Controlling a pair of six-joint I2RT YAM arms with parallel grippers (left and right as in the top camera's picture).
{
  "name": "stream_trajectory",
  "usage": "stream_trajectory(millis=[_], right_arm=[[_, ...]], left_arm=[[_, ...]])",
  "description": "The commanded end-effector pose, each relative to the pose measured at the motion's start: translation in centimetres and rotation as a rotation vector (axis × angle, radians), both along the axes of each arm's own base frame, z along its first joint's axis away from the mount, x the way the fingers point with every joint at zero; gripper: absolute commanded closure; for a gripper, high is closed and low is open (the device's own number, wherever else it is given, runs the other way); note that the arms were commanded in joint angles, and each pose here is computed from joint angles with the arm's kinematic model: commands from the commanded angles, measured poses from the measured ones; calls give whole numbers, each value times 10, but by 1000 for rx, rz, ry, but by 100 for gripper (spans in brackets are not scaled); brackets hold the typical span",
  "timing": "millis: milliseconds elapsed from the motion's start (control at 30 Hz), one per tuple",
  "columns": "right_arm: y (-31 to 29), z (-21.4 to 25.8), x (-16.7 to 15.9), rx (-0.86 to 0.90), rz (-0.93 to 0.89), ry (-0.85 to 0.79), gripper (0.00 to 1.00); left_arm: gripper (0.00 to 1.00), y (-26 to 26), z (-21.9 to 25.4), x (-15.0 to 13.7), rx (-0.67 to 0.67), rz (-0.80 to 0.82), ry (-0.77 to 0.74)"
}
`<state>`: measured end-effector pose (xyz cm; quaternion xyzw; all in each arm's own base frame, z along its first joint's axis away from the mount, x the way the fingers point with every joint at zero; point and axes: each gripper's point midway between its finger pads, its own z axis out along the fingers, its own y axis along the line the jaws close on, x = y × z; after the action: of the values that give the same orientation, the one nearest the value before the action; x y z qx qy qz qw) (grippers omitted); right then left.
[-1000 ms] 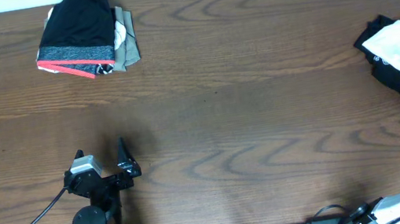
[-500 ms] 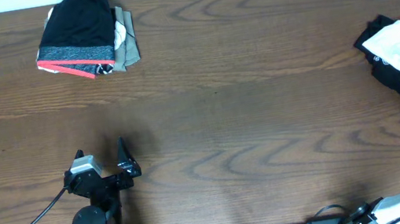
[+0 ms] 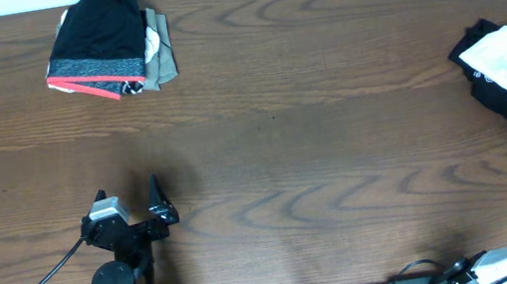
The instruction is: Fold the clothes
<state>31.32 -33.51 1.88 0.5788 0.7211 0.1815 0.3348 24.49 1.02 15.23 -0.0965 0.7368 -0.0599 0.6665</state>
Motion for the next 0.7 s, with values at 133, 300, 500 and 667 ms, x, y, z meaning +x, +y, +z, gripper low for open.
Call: stream_trajectory(millis=[133, 300, 500, 667], right_arm=[[-30, 5, -14, -158, -73, 101, 40], [-31, 13, 1, -203, -51, 69, 40], [-20, 20, 25, -242, -4, 35, 39], [-15, 26, 39, -258, 6, 9, 39]], left_arm=[[2, 2, -15, -1, 12, 7, 48], [2, 2, -15, -1, 12, 7, 48], [2, 2, -15, -1, 12, 7, 48], [2, 2, -15, -1, 12, 7, 48]])
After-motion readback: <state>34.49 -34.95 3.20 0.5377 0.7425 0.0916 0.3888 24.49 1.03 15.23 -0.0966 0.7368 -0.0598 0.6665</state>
